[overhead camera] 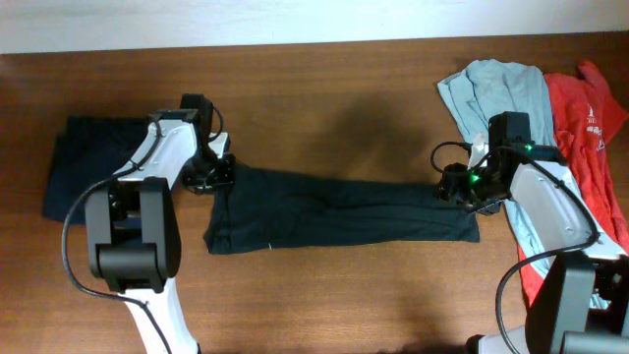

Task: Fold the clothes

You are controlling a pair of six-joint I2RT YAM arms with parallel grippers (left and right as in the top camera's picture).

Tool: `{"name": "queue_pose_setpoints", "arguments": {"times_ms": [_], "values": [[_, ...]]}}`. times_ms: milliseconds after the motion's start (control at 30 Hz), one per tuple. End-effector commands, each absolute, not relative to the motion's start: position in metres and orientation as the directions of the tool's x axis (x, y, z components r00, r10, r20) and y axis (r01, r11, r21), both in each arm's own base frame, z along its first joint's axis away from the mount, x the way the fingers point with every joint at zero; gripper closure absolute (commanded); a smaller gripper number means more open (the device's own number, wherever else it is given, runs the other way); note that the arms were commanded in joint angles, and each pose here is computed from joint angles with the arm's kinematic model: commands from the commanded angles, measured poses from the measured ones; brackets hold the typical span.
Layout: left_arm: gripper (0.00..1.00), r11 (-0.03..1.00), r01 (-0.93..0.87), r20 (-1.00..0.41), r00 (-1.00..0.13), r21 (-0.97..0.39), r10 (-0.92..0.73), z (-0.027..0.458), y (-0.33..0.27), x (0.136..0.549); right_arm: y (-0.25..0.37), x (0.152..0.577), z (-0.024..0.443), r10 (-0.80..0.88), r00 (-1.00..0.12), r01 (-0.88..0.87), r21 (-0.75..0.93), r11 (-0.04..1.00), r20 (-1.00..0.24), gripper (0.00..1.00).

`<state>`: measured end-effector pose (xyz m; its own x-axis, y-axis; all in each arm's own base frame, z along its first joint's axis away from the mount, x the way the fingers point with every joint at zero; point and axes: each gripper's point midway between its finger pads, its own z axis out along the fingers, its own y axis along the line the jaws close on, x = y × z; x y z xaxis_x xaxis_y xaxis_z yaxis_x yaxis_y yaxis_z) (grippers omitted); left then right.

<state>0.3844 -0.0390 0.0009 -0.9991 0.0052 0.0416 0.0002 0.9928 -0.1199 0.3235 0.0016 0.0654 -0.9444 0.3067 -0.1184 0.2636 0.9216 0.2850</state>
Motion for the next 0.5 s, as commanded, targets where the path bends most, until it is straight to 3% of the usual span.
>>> {"name": "queue_pose_setpoints", "arguments": {"times_ms": [0, 200, 267, 467], "values": [[0.73, 0.987, 0.010, 0.061, -0.998, -0.159, 0.020, -0.004, -0.043, 0.377, 0.002, 0.323, 0.063, 0.310, -0.944, 0.270, 0.277, 0.922, -0.114, 0.38], [0.75, 0.987, 0.010, 0.003, -1.000, -0.160, 0.010, 0.025, -0.034, 0.383, 0.001, 0.324, 0.064, 0.310, -0.943, 0.268, 0.278, 0.922, -0.121, 0.37], [0.70, 0.987, 0.023, -0.037, -0.999, -0.161, 0.018, 0.039, -0.037, 0.386, 0.001, 0.325, 0.064, 0.310, -0.943, 0.267, 0.279, 0.923, -0.124, 0.37], [0.68, 0.983, 0.048, -0.022, -0.999, -0.180, 0.045, 0.035, -0.050, 0.380, 0.001, 0.326, 0.064, 0.310, -0.942, 0.266, 0.279, 0.923, -0.128, 0.37]]}}
